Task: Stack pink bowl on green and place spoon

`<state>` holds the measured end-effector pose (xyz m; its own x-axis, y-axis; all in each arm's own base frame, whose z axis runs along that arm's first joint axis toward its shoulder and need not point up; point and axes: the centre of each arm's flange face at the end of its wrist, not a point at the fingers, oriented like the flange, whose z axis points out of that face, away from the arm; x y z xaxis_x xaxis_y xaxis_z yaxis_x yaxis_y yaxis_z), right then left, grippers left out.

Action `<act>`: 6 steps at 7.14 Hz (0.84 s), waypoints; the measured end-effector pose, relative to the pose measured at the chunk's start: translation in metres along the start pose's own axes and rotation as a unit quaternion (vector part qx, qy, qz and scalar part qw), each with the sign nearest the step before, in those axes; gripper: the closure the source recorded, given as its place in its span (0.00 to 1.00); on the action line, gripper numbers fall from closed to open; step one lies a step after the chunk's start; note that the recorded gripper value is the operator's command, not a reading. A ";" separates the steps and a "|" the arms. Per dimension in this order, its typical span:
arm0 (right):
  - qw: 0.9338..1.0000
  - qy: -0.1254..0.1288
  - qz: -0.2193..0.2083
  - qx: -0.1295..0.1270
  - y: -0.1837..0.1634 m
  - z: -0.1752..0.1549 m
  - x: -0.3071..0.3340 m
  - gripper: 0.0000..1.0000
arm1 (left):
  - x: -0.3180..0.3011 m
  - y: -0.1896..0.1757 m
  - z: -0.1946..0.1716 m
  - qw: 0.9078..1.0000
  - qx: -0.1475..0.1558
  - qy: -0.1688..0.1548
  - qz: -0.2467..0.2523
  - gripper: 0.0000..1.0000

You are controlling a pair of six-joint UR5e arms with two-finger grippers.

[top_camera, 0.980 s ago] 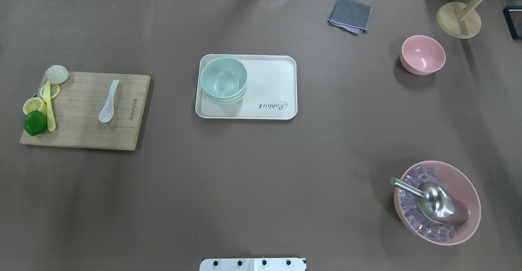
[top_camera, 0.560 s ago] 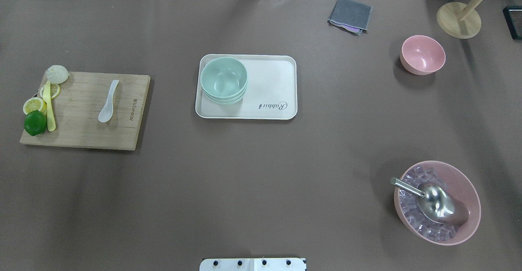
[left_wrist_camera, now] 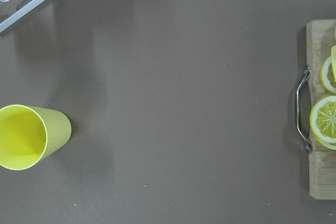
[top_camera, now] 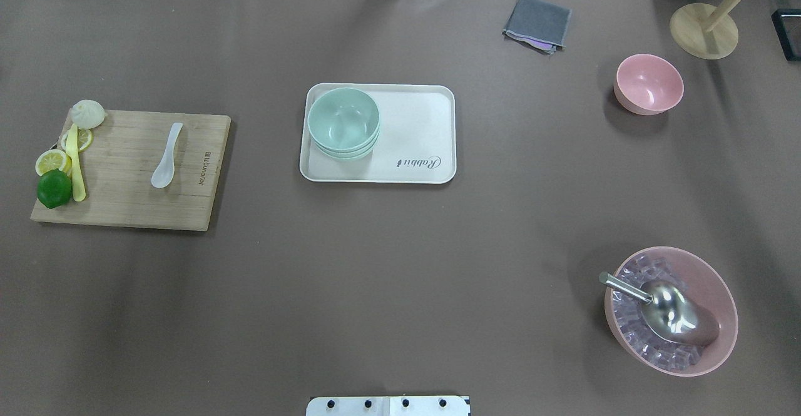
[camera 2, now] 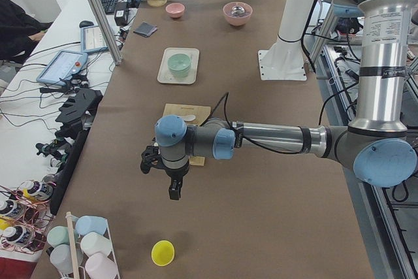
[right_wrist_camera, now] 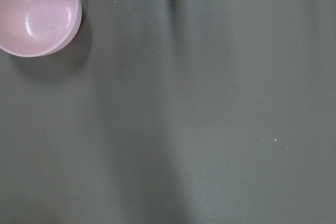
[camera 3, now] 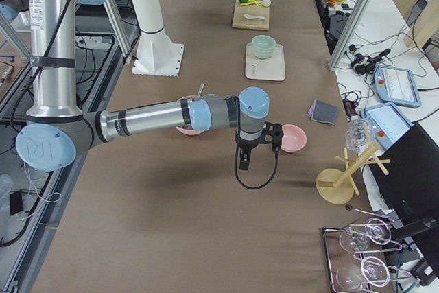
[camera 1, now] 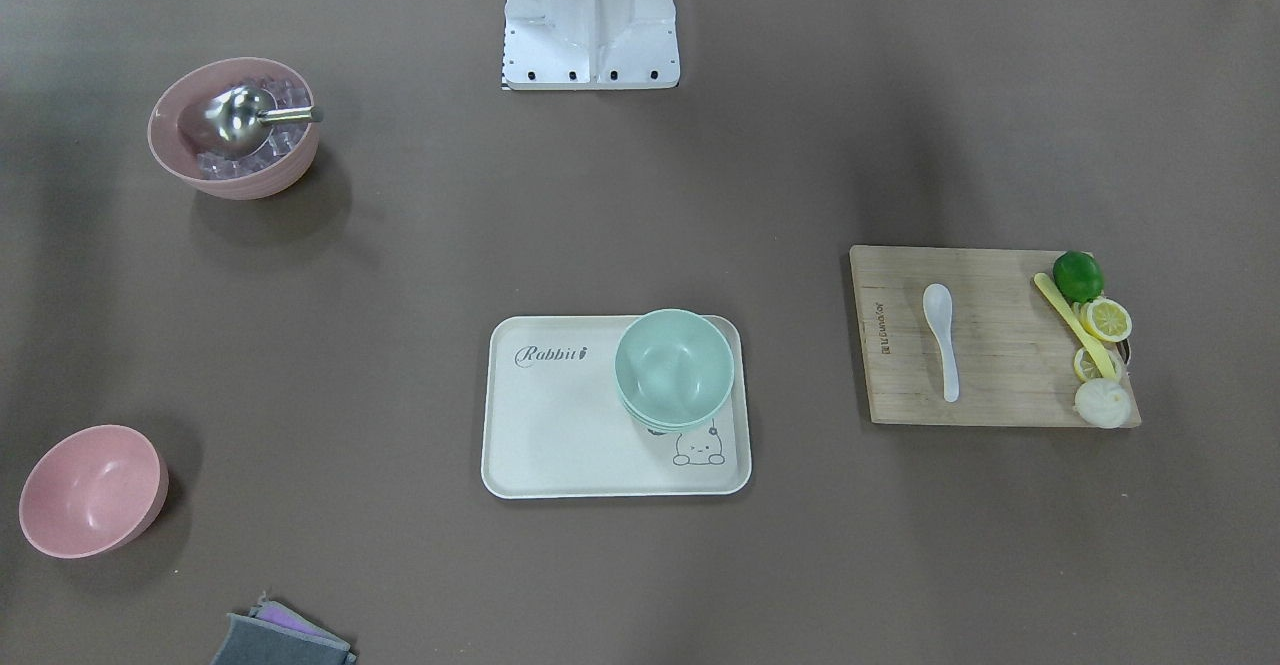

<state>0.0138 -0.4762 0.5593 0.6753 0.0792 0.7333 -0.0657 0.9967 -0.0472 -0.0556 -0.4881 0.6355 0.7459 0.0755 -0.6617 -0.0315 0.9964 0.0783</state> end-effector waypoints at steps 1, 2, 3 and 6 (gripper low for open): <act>1.000 0.000 0.000 0.000 0.000 0.000 0.000 0.00 | 0.000 0.000 0.000 1.000 0.000 0.000 -0.001 0.02; 1.000 0.000 -0.001 0.000 -0.001 0.000 -0.001 0.00 | 0.000 0.000 0.000 1.000 0.000 0.001 -0.002 0.02; 1.000 0.000 -0.001 0.001 -0.001 -0.001 -0.001 0.00 | 0.001 0.000 0.000 1.000 0.000 0.001 -0.003 0.02; 1.000 0.000 -0.002 0.001 -0.001 -0.001 -0.001 0.00 | 0.000 0.000 0.001 1.000 0.000 0.001 -0.004 0.02</act>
<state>0.0137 -0.4774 0.5577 0.6752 0.0760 0.7337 -0.0653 0.9969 -0.0432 -0.0546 -0.4885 0.6359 0.7445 0.0681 -0.6642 -0.0262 0.9970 0.0729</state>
